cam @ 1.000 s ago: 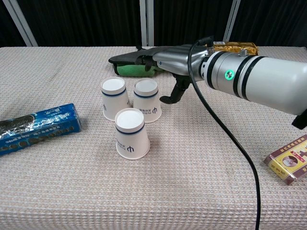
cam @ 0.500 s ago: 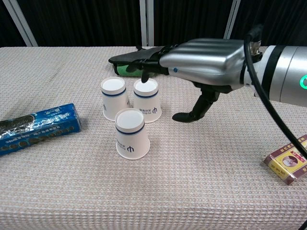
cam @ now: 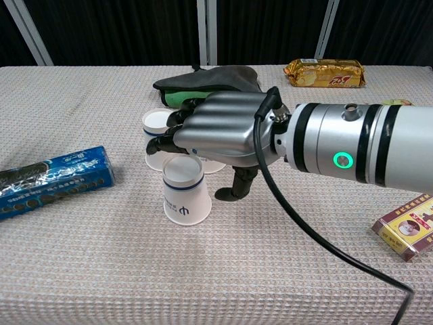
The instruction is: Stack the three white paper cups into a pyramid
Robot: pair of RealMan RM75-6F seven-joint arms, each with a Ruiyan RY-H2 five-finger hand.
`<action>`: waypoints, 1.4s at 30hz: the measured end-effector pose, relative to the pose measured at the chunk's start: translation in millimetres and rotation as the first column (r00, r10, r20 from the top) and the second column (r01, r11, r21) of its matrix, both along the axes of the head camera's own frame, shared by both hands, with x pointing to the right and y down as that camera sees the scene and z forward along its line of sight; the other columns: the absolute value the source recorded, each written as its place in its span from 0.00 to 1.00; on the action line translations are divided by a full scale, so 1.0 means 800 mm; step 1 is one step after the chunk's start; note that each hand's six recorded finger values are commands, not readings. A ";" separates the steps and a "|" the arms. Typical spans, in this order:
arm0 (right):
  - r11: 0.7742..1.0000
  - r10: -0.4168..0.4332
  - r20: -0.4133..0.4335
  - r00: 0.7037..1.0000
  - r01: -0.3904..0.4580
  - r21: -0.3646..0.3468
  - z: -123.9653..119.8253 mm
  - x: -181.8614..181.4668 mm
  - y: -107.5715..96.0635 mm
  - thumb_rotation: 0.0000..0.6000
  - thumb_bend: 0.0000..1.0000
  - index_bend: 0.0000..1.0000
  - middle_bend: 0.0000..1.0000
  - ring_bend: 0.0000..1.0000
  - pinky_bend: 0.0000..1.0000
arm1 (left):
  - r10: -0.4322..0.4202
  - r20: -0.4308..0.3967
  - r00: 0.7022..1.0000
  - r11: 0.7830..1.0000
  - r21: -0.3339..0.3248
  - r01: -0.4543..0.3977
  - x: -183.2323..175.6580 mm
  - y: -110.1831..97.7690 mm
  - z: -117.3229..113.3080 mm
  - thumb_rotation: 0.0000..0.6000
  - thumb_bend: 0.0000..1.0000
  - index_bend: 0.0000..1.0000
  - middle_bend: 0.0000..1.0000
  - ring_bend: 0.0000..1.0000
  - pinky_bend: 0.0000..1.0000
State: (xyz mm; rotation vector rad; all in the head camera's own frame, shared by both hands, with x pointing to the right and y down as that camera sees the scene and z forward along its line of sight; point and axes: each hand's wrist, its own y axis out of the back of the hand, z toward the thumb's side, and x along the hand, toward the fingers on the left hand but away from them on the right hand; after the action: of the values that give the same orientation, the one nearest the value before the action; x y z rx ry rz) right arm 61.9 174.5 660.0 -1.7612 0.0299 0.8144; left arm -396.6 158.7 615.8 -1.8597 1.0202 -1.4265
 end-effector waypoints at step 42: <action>0.964 0.255 0.087 0.963 -0.260 0.052 -0.058 -0.015 -0.123 1.00 0.37 0.39 0.36 0.06 0.00 | -0.010 -0.012 1.000 1.000 -0.024 0.010 -0.007 0.007 0.007 1.00 0.10 0.13 0.18 0.13 0.20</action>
State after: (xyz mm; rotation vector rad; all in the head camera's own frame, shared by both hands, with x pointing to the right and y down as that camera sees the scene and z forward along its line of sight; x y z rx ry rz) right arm 50.1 76.1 613.4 -1.7577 -0.2813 0.9209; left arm -402.4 164.5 621.6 -1.8845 1.0236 -1.4405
